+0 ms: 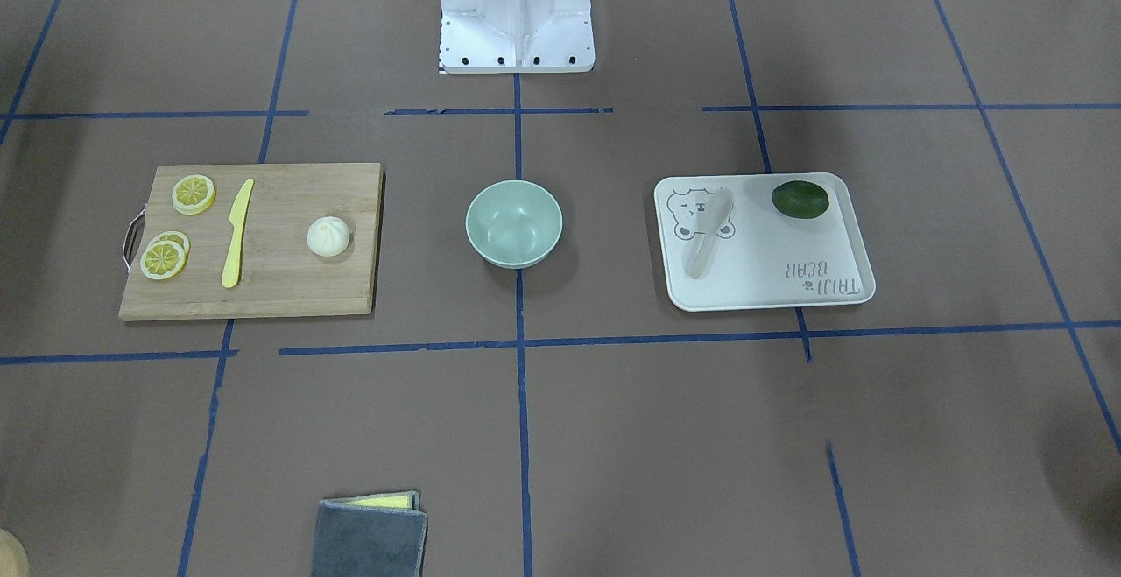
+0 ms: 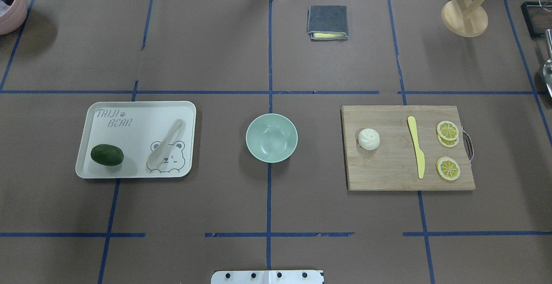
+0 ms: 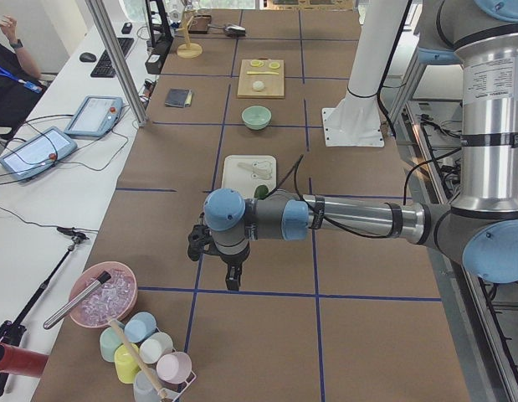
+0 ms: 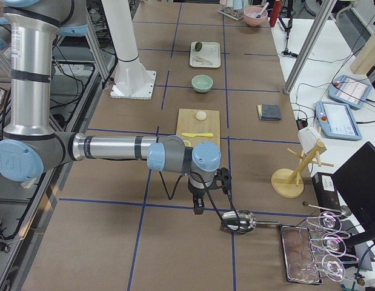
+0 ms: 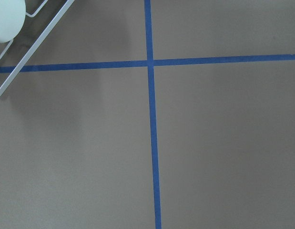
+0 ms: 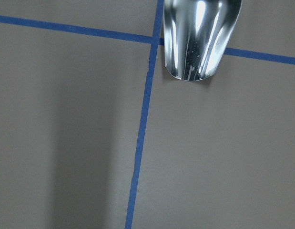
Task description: Put spoon and bun in bowl
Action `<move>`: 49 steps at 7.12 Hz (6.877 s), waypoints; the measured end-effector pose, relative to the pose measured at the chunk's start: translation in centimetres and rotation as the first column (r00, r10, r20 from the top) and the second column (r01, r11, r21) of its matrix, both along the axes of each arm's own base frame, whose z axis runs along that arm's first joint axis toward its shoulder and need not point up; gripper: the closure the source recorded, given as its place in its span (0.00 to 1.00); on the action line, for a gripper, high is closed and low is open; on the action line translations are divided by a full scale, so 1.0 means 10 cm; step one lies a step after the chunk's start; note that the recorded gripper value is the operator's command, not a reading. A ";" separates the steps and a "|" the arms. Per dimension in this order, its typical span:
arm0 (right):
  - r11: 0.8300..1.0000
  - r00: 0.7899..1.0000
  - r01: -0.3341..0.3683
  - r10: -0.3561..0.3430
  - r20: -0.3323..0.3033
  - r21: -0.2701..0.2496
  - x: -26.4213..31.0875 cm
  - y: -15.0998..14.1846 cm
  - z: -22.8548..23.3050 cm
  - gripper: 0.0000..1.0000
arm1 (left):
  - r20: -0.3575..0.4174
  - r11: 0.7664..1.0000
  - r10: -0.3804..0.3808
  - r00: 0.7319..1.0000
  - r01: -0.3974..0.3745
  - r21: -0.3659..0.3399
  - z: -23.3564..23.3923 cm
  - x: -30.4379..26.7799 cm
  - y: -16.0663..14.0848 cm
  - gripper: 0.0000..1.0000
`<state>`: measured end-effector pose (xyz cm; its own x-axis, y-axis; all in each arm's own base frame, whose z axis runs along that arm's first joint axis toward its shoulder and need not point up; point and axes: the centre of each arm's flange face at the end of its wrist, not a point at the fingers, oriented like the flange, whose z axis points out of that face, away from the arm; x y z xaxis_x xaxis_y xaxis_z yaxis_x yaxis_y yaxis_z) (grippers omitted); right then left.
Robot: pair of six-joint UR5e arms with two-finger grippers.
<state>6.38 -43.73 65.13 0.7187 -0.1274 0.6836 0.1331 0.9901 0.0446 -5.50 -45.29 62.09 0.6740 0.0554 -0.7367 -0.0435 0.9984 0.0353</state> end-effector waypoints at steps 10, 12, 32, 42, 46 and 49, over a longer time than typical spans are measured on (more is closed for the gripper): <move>0.979 1.000 -0.014 0.012 0.008 0.202 -0.04 -0.48 -0.62 0.00 | -0.013 0.776 0.050 0.999 -0.030 0.630 -0.96 0.25 -0.33 0.00; 0.981 1.000 -0.018 0.016 0.012 0.194 -0.04 -0.48 -0.58 0.00 | -0.095 0.706 0.126 0.987 -0.022 0.708 -1.35 0.79 -0.57 0.00; 0.987 0.999 -0.018 0.012 0.042 0.161 -0.06 -0.35 -0.42 0.00 | 0.055 0.856 0.186 0.981 -0.189 0.481 -2.34 5.14 -0.03 1.00; 0.987 0.999 -0.020 0.013 0.043 0.160 -0.06 -0.35 -0.42 0.00 | -0.022 0.973 -0.219 0.976 0.220 0.072 -4.20 5.45 -0.32 1.00; 0.987 0.999 -0.021 0.014 0.044 0.157 -0.06 -0.35 -0.41 0.00 | 0.075 0.880 -0.443 0.893 0.449 -0.152 -4.70 6.55 -0.19 0.90; 0.987 0.999 -0.020 0.013 0.044 0.159 -0.06 -0.36 -0.42 0.00 | 0.088 0.874 -0.458 0.885 0.466 -0.138 -4.64 6.64 -0.13 0.00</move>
